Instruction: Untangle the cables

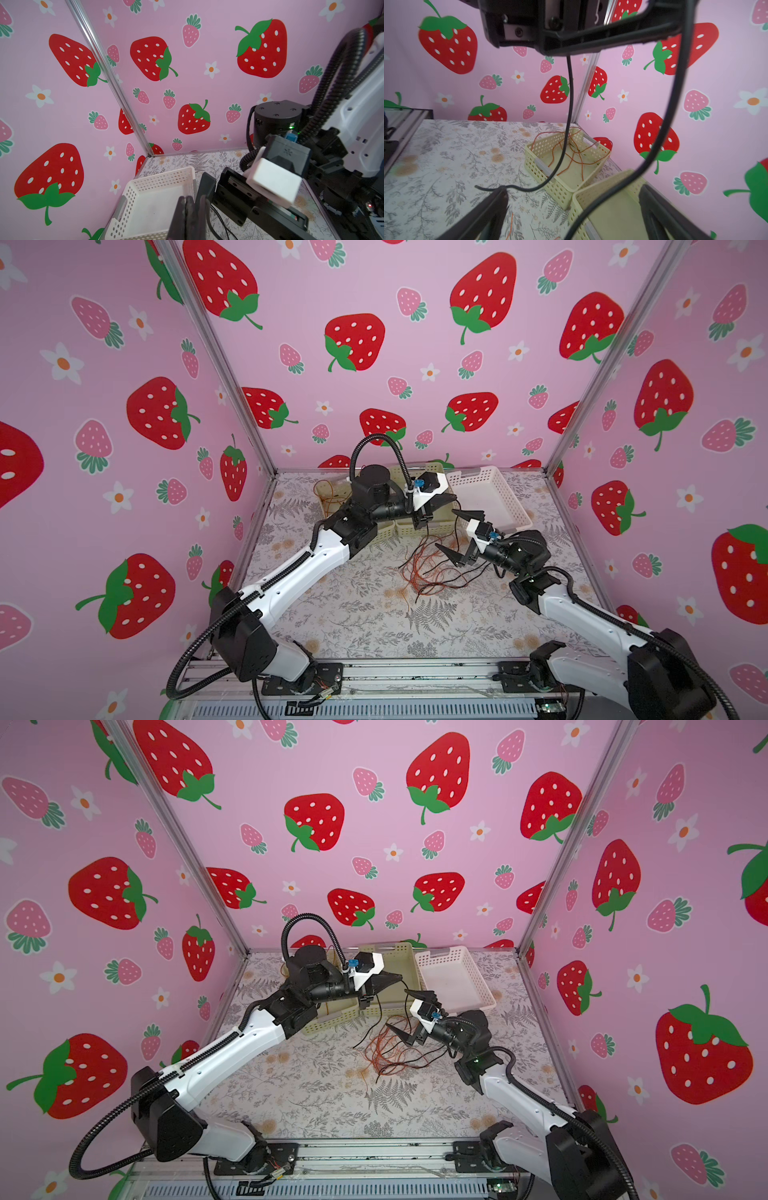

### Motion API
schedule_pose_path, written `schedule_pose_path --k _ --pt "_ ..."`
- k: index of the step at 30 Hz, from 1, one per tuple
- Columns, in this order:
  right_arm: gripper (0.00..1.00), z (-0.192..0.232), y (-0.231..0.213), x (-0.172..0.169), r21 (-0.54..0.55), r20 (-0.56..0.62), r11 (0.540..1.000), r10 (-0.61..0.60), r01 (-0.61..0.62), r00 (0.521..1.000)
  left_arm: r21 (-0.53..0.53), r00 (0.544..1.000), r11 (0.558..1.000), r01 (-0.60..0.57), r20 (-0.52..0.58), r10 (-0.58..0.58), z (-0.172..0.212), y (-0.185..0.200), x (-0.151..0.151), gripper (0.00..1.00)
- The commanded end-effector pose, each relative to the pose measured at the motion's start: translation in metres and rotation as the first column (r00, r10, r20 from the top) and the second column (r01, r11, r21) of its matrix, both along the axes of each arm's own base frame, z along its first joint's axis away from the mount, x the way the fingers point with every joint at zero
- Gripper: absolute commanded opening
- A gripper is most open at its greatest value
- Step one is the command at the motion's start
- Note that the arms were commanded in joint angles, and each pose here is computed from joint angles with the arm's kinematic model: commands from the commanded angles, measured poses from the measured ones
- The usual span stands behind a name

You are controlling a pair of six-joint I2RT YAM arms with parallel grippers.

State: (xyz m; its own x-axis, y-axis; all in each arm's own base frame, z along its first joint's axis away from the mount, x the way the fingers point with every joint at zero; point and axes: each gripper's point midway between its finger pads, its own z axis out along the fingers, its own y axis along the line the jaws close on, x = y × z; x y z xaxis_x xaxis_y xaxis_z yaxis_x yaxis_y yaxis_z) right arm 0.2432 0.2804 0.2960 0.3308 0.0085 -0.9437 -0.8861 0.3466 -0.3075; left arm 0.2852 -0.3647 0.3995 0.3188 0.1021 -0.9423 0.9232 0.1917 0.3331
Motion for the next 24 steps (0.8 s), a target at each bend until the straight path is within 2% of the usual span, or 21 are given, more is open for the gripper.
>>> schedule_pose_path --k 1,4,7,10,14,16,17,19,21,24 --pt "0.96 0.024 0.008 -0.008 0.077 0.003 0.991 0.111 -0.111 0.994 -0.048 0.995 0.997 0.053 0.087 -0.049 0.026 -0.007 -0.004 0.0" --pt "0.87 0.017 0.016 0.01 0.072 -0.05 0.994 0.08 -0.076 0.996 -0.058 0.994 0.997 0.057 0.1 -0.051 0.028 -0.012 -0.002 0.0" --pt "0.69 0.017 0.024 0.024 0.086 -0.081 0.994 0.08 -0.073 0.994 -0.079 0.992 0.996 0.041 0.119 -0.031 0.032 -0.015 0.003 0.0" --pt "0.43 0.02 0.028 0.038 0.112 -0.091 0.992 0.062 -0.051 0.994 -0.09 0.99 0.996 0.005 0.138 0.008 0.033 -0.014 0.011 0.0" --pt "0.03 0.02 0.033 0.058 0.112 -0.084 0.994 0.012 -0.002 0.996 -0.119 0.985 0.99 -0.075 0.149 0.092 0.036 -0.007 0.03 0.0" --pt "0.0 0.021 0.033 0.069 0.11 -0.074 0.993 -0.025 0.033 0.997 -0.149 0.98 0.979 -0.14 0.122 0.159 0.038 0.002 0.048 0.0" --pt "0.0 0.023 0.033 0.076 0.113 -0.072 0.992 -0.048 0.056 0.996 -0.159 0.976 0.971 -0.177 0.103 0.194 0.038 0.008 0.059 0.12" --pt "0.0 0.025 0.034 0.095 0.108 -0.082 0.99 -0.077 0.086 0.994 -0.181 0.966 0.954 -0.238 0.055 0.251 0.037 0.022 0.078 0.54" --pt "0.0 0.025 0.037 0.12 0.091 -0.104 0.988 -0.116 0.125 0.988 -0.222 0.937 0.912 -0.346 -0.021 0.35 0.037 0.045 0.102 0.99" --pt "0.0 0.013 0.042 0.165 0.026 -0.156 0.982 -0.181 0.188 0.971 -0.262 0.885 0.845 -0.465 -0.107 0.453 0.034 0.085 0.127 0.99"
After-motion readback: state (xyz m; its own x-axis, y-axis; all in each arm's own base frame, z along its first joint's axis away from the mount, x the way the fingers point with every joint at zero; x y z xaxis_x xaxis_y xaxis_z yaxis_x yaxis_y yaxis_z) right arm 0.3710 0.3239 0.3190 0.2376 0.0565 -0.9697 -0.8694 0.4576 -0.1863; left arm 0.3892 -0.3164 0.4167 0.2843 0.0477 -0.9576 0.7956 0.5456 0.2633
